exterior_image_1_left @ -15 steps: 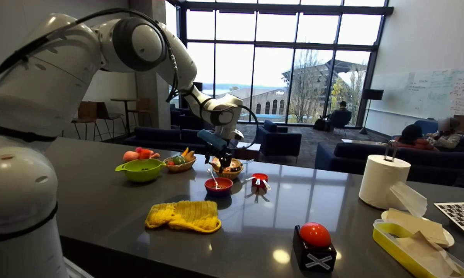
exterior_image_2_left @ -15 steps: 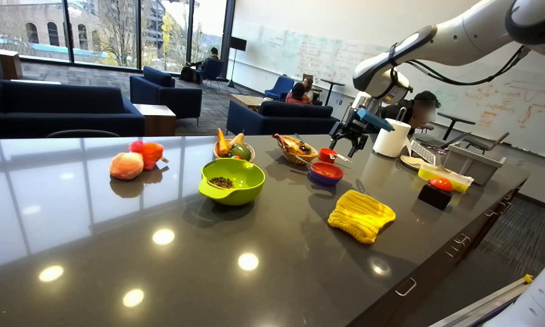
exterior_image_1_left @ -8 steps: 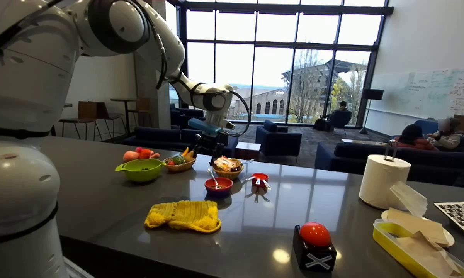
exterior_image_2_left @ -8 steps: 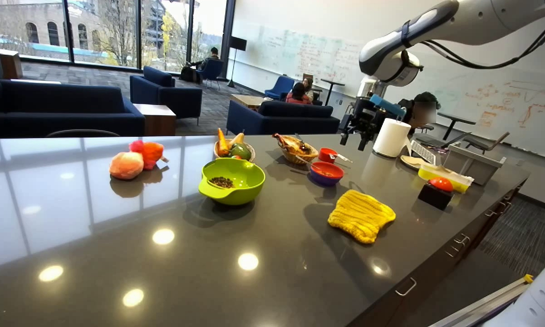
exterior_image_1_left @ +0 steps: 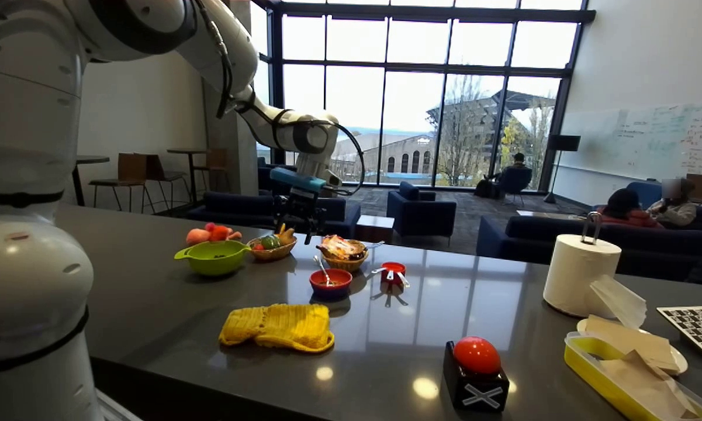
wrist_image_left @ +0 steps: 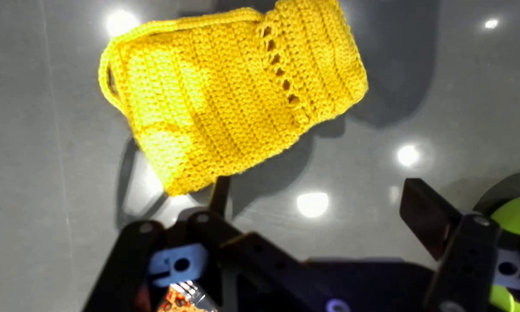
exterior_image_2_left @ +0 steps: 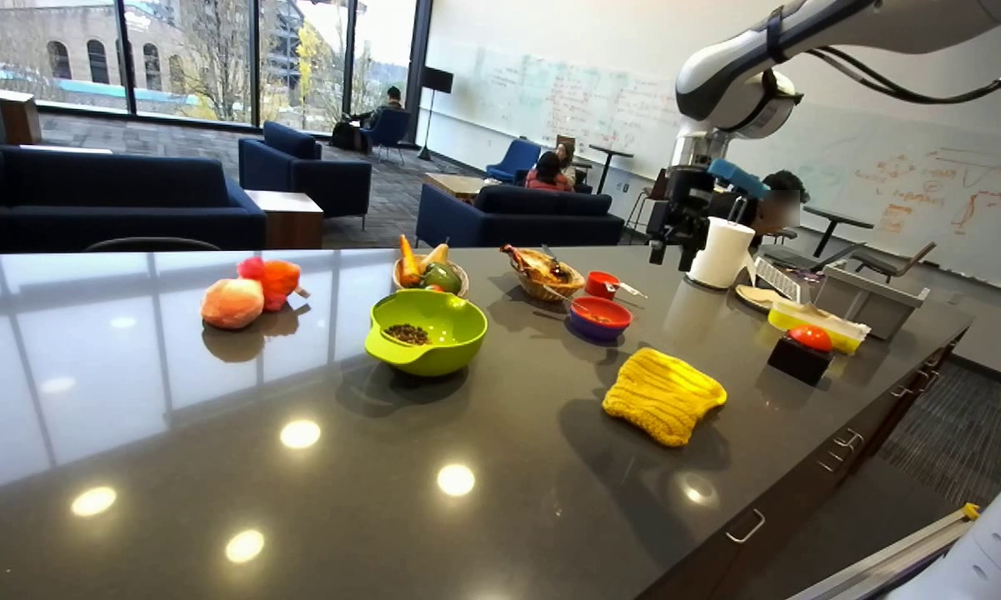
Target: Put the orange bowl in the blue bowl.
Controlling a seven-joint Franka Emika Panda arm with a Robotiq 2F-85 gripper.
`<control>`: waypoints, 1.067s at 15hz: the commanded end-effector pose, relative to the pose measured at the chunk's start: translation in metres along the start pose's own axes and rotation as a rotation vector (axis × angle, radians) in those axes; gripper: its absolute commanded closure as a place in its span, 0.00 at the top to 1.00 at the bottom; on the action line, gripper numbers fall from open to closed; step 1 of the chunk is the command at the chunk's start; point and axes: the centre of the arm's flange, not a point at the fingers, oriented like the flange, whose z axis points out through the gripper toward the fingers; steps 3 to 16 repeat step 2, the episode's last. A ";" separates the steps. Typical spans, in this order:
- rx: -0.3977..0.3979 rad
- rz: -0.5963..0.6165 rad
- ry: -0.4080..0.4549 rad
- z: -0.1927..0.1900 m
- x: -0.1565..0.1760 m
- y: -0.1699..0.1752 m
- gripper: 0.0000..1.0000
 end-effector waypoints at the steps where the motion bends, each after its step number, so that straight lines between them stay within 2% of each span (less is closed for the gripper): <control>1: 0.000 -0.012 -0.005 -0.001 -0.007 -0.002 1.00; 16: -0.001 -0.020 -0.008 -0.002 -0.012 -0.004 1.00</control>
